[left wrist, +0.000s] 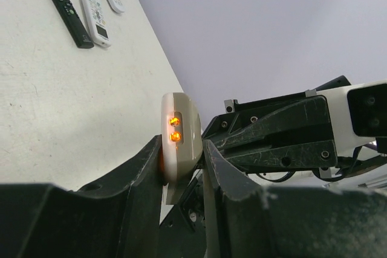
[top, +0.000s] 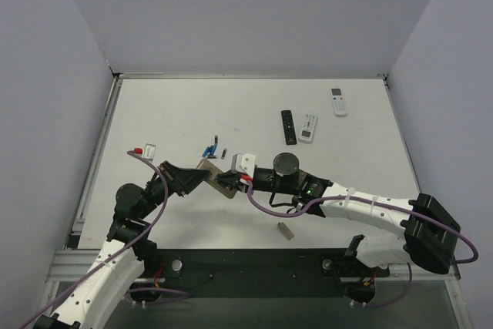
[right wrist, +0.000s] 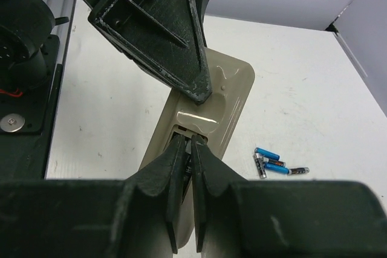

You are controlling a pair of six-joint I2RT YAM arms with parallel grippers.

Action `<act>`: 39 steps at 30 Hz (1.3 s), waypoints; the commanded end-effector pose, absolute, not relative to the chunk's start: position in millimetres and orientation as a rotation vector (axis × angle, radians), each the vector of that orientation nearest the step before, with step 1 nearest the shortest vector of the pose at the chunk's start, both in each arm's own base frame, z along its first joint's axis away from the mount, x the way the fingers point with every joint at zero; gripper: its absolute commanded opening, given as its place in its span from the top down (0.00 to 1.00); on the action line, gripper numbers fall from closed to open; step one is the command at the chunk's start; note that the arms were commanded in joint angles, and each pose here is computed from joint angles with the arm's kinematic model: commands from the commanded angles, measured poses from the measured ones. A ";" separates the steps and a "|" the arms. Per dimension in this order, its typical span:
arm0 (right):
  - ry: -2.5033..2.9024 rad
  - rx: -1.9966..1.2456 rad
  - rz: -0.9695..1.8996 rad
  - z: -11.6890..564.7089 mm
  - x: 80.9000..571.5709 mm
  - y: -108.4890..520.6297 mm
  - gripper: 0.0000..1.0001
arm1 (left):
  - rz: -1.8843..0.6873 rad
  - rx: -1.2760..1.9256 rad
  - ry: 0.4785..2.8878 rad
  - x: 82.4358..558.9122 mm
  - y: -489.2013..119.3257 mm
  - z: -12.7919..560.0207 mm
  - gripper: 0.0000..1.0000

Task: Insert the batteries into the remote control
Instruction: Load the battery into the remote control.

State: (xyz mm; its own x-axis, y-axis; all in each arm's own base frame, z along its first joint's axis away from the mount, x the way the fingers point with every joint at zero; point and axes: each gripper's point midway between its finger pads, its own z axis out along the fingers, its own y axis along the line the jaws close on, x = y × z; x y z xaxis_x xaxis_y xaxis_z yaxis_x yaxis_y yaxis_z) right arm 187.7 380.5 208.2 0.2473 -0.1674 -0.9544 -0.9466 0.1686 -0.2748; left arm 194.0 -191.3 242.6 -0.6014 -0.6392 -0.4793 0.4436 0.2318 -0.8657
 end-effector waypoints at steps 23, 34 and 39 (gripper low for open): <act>1.791 -0.902 0.700 220.6 225.9 315.5 0.30 | -1.480 0.184 1.447 153.1 -197.0 272.4 1.00; 2.120 -0.621 0.651 182.2 200.0 249.5 0.00 | -1.392 0.019 1.618 178.1 -191.7 230.2 1.00; 2.321 -0.560 0.526 146.9 178.3 213.5 0.00 | -1.336 -0.067 1.751 190.1 -189.8 196.7 1.00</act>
State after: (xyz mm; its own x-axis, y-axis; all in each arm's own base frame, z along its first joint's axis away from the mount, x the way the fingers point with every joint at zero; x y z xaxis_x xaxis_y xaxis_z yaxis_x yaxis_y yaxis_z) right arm 195.6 248.0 181.9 -0.5369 -0.2206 -0.8143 -0.6444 0.7302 0.2271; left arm 180.4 -192.9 213.7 -0.5773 -0.5248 -0.6256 0.5127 0.3633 -0.7779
